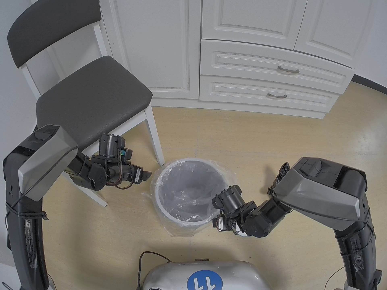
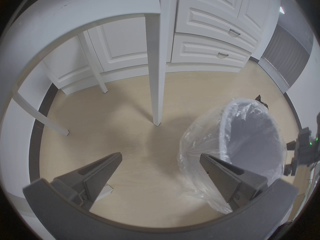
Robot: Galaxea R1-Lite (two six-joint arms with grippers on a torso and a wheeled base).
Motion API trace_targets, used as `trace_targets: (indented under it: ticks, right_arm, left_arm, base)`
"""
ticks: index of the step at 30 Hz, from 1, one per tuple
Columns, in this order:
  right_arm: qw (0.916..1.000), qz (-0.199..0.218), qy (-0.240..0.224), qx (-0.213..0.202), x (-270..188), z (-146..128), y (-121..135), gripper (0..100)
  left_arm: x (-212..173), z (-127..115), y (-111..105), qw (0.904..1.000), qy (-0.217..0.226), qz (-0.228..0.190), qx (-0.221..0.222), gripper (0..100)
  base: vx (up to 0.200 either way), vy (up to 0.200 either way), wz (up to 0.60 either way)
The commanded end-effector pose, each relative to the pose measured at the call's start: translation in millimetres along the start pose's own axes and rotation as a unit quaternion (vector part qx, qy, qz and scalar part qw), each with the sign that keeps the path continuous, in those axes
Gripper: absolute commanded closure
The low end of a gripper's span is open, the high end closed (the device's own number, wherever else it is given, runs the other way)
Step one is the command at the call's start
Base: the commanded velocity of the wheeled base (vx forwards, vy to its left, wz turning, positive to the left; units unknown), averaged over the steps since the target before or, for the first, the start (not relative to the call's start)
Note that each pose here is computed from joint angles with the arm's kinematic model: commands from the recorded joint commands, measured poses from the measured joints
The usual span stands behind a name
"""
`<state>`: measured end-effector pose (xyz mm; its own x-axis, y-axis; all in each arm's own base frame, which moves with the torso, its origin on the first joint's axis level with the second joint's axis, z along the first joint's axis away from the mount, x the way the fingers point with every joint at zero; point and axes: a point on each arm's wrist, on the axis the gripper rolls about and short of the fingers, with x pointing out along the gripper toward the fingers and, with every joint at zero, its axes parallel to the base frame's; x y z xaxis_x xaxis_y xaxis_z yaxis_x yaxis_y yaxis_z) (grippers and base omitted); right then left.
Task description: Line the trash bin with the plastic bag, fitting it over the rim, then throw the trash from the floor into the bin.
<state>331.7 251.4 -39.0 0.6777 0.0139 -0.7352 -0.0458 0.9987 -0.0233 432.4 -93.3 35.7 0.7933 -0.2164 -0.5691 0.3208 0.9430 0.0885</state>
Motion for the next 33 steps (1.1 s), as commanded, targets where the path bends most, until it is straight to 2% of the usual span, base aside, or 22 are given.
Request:
trace_targets:
  ticks: [1, 3, 8, 10, 13, 22, 26, 27, 30, 33]
  right_arm:
    - [0.9995, -0.011, -0.012, 0.028, 16, 14, -10, 0]
    - [0.9991, -0.013, -0.016, 0.038, 21, 17, -13, 0]
    - [0.9945, -0.02, -0.041, 0.094, 39, 40, -24, 0]
    - [0.9943, -0.021, -0.042, 0.096, 39, 41, -25, 0]
    - [0.9876, -0.014, -0.068, 0.141, 42, 61, -30, 0]
    - [0.9829, -0.011, -0.082, 0.165, 43, 72, -42, 0]
    - [0.9842, -0.013, -0.081, 0.157, 42, 68, -49, 0]
    - [0.9899, -0.025, -0.069, 0.122, 38, 63, -57, 0]
    - [0.9948, -0.04, -0.058, 0.073, 29, 56, -74, 0]
    - [0.9982, -0.012, -0.055, 0.018, 12, 39, -84, 0]
  left_arm:
    - [0, 0, 0, 1.0, 0.001, 0.0, 0.0, 0]
    - [0, 0, 0, 1.0, 0.001, 0.0, 0.0, 0]
    - [0, 0, 0, 1.0, 0.0, 0.0, 0.001, 0]
    - [0, 0, 0, 1.0, 0.0, 0.0, 0.0, 0]
    - [1, -1, 0, 1.0, 0.001, 0.0, 0.0, 0]
    - [1, -1, 0, 1.0, 0.001, 0.0, 0.0, 0]
    - [1, -1, 0, 1.0, 0.001, 0.0, 0.001, 0]
    - [1, -1, 0, 1.0, 0.001, 0.0, 0.001, 0]
    - [1, -1, 0, 1.0, 0.001, 0.0, 0.001, 0]
    - [1, -2, 0, 1.0, 0.002, 0.0, 0.001, 0]
  base:
    - [0.0, 0.0, 0.0]
    - [0.0, 0.0, 0.0]
    - [0.0, 0.0, 0.0]
    - [0.0, 0.0, 0.0]
    - [0.0, 0.0, 0.0]
    - [0.0, 0.0, 0.0]
    - [0.0, 0.0, 0.0]
    - [0.0, 0.0, 0.0]
    - [0.0, 0.0, 0.0]
    - [0.0, 0.0, 0.0]
